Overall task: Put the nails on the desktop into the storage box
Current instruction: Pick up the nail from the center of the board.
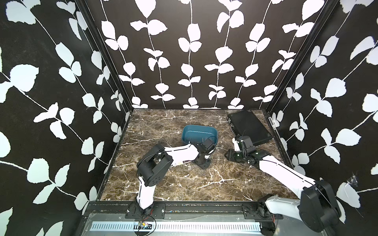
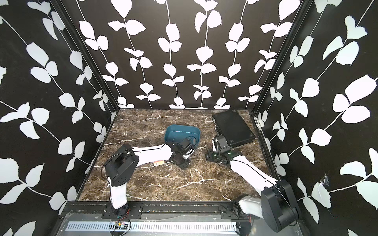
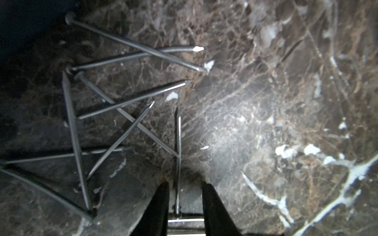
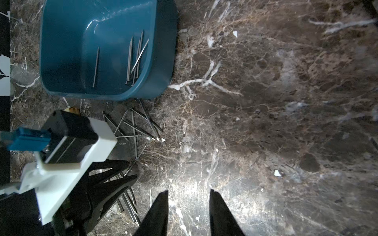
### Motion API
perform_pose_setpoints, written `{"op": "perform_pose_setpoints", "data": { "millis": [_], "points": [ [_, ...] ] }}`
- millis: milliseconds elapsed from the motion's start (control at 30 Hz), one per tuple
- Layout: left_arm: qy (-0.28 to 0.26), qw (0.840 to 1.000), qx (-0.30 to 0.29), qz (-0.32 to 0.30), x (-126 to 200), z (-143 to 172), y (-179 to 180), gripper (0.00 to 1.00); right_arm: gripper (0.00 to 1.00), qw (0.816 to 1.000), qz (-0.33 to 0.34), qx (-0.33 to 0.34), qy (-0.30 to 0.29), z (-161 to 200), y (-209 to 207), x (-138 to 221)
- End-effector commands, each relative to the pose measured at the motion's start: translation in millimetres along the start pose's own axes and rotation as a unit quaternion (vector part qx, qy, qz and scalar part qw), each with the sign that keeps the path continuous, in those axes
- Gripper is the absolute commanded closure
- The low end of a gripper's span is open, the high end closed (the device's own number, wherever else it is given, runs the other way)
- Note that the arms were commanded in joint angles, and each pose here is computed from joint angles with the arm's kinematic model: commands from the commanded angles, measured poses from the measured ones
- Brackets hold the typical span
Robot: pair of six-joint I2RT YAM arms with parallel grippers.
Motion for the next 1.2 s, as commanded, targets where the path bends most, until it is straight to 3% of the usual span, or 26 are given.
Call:
{"op": "perform_pose_setpoints", "data": {
  "millis": [0, 400, 500, 767, 967, 1033, 1133, 1167],
  "points": [
    [0.044, 0.998, -0.030, -0.036, -9, 10, -3, 0.73, 0.64, 1.000, -0.010, 0.005, -0.018, -8, 2, 0],
    [0.084, 0.992, -0.055, -0.077, -25, 24, -5, 0.91, 0.63, 0.999, -0.013, 0.010, -0.031, -18, 4, -1],
    [0.086, 0.991, -0.057, -0.080, -25, 25, -6, 1.00, 0.63, 0.999, -0.014, 0.011, -0.032, -20, 5, -2],
    [0.065, 0.993, -0.062, -0.072, -1, 11, -12, 1.00, 0.55, 0.999, -0.017, 0.016, -0.044, -25, 5, -1],
    [0.025, 0.997, -0.051, -0.045, 43, 4, -17, 1.00, 0.42, 0.998, -0.014, 0.018, -0.063, -29, 4, 2],
    [0.008, 0.998, -0.048, -0.037, 60, 4, -18, 1.00, 0.31, 0.997, -0.013, 0.018, -0.070, -31, 4, 3],
    [-0.017, 0.999, -0.038, -0.026, 82, 3, -16, 1.00, 0.01, 0.996, -0.010, 0.026, -0.081, -36, 5, 3],
    [-0.025, 0.999, -0.032, -0.025, 89, 3, -14, 1.00, 0.00, 0.996, -0.012, 0.030, -0.086, -38, 6, 4]
  ]
}}
Point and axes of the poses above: each gripper's point midway between its finger pads, its own x axis back along the fingers, its own y axis along the line the jaws close on, z = x × y, the point moved 10 cm from there along x, back along the fingers, and after that the axes turned 6 degrees about x, right-handed, at the moved point
